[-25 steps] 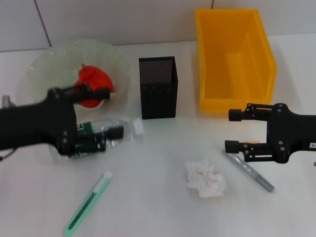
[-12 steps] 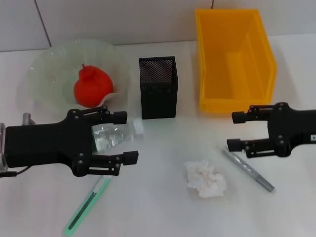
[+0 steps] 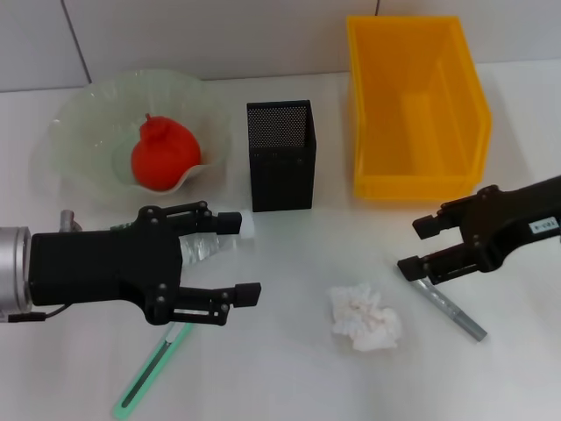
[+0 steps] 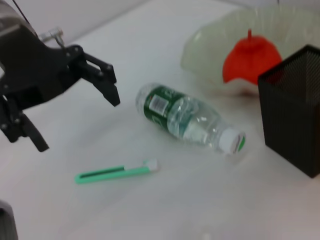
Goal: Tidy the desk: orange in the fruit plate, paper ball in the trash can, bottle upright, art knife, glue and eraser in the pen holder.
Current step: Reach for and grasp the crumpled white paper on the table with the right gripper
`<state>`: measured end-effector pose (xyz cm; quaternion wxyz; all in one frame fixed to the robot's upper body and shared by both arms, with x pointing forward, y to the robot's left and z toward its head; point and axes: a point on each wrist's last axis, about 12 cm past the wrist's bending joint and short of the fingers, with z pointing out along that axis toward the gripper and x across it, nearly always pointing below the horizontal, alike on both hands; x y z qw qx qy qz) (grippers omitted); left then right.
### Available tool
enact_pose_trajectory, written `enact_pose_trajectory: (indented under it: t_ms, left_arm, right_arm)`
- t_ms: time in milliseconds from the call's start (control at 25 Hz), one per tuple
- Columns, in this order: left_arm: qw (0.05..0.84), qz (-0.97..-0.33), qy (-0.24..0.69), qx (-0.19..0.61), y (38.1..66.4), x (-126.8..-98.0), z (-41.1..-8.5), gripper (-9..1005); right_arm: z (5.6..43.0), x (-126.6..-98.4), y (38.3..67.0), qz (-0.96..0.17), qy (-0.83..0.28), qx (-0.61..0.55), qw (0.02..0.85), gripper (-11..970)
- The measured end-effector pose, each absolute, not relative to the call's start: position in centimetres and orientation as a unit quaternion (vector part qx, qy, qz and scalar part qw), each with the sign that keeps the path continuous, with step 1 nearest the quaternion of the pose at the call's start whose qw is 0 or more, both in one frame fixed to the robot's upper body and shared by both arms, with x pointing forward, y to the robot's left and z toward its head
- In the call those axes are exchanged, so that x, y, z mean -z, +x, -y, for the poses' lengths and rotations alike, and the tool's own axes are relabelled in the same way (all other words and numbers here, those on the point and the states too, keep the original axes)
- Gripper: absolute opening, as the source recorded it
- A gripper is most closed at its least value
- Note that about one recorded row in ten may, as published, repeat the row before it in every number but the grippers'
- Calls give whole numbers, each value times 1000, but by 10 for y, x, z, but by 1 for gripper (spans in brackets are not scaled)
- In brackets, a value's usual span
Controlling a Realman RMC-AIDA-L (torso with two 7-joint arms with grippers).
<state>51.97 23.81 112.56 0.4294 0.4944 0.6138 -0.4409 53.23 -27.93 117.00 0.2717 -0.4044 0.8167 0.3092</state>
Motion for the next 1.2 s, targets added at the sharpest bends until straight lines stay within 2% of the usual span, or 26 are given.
enact_pose_trajectory:
  t_ms: [400,760,1200]
  left_arm:
    - [426,-615,492,445,519,-1124,-237,854]
    - [422,-617,494,445,519,-1123,-237,851]
    - [414,-623,495,442,517,-1120,-238,848]
  right_arm:
    - [237,-1190,552,-854,-444,-208,177,762]
    - [209,-1197,561,-849,-473,-192,138,762]
    - [186,-1178,566,-844,-496,-178,98,762]
